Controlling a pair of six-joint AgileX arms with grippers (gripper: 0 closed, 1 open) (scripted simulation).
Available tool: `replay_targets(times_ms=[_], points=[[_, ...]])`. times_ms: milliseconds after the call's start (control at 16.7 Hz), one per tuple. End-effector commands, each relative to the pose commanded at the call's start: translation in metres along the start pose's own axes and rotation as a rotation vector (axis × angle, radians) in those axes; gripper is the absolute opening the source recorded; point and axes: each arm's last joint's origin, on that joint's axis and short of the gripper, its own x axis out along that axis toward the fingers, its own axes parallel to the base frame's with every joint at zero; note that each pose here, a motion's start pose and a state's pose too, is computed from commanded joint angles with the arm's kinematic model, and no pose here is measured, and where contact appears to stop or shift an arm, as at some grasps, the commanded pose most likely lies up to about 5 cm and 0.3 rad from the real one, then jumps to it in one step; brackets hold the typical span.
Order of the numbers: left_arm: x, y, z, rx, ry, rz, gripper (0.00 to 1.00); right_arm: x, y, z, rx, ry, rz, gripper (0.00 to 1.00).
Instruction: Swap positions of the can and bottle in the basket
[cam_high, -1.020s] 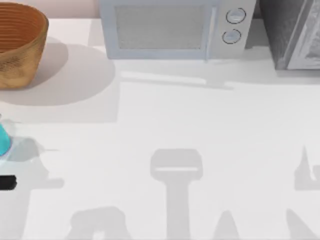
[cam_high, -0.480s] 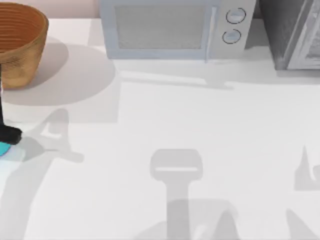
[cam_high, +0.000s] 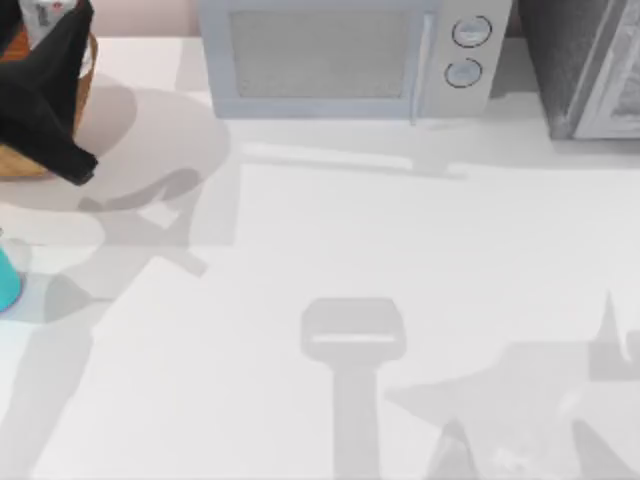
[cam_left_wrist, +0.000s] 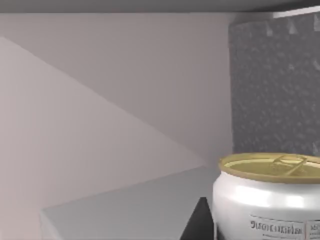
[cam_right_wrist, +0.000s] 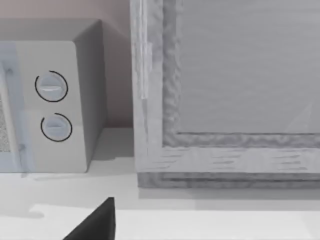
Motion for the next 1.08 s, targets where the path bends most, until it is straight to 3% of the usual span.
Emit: replay_targets(times_ms=[420, 1080], points=[[0.067, 0.011, -0.015, 0.01, -0.039, -0.215, 0.0, 0.0, 0.0, 0.0, 0.0, 0.0, 0.0, 1.0], [0.149, 0.007, -0.101, 0.0, -0.028, -0.525, 0.0, 0.0, 0.0, 0.0, 0.0, 0.0, 0.0, 1.0]])
